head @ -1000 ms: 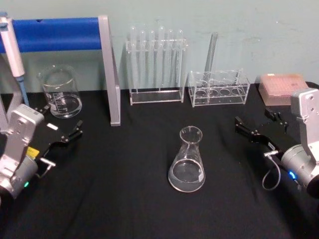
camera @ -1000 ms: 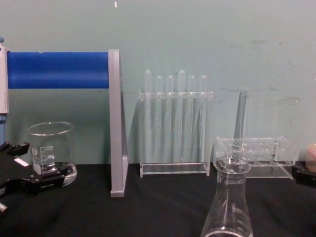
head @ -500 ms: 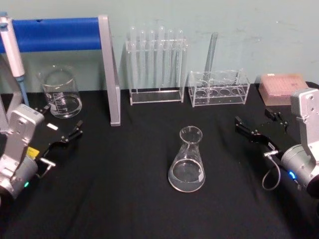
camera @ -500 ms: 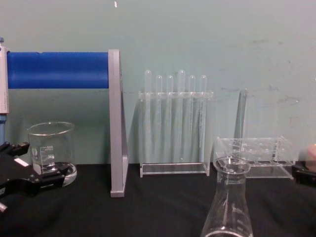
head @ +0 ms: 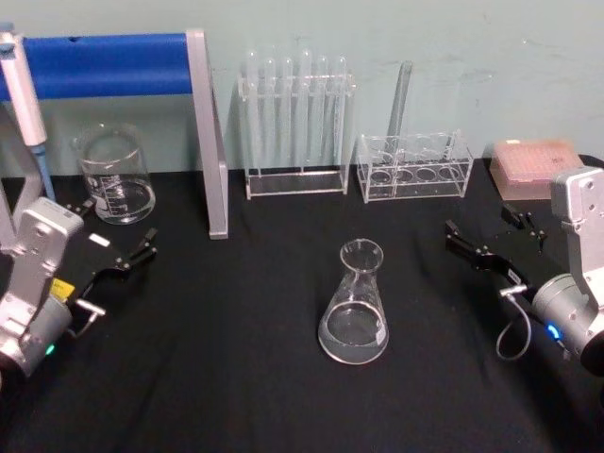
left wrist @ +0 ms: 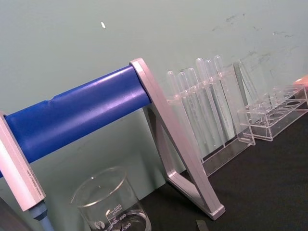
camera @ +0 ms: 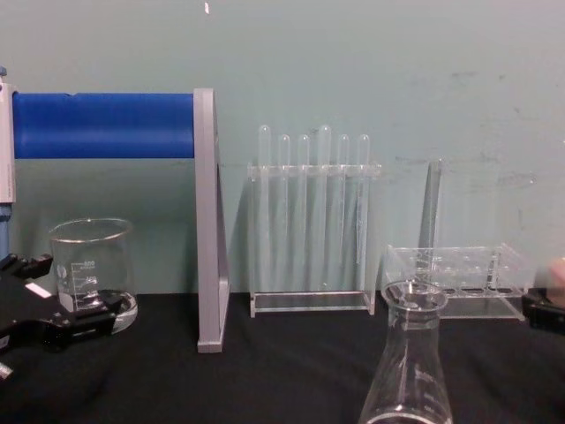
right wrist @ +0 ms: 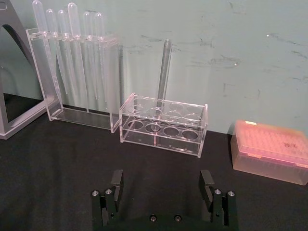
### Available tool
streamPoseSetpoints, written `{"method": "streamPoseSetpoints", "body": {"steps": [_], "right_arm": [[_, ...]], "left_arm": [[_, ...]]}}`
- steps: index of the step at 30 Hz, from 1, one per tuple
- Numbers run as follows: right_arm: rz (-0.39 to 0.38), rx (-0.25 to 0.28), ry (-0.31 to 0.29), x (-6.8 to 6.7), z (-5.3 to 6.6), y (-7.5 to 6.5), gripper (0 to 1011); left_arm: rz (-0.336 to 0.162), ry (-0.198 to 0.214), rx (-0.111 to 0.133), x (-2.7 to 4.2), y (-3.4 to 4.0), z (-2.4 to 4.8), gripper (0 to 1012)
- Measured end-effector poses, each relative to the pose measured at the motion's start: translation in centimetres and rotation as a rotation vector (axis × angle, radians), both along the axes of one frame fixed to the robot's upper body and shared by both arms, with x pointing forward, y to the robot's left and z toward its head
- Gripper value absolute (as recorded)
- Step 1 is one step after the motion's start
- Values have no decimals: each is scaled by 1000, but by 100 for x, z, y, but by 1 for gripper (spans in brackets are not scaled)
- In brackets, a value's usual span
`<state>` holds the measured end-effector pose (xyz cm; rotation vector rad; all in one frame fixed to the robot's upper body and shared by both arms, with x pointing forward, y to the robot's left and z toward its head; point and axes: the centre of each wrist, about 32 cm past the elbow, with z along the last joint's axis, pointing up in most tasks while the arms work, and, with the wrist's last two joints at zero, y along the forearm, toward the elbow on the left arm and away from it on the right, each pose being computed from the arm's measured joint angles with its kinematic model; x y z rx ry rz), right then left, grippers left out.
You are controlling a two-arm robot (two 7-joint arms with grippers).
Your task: Grasp the erlenmeyer flask with one hand, shake it three times, then place it back.
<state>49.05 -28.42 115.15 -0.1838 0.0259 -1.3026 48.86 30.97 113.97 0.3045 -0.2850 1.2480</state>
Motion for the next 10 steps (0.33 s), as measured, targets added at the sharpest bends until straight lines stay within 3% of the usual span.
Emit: {"method": "streamPoseSetpoints", "body": {"steps": [10], "right_arm": [[0, 1, 0, 0, 0, 0, 1002]], "left_arm": [[0, 0, 0, 0, 0, 0, 1001]]}}
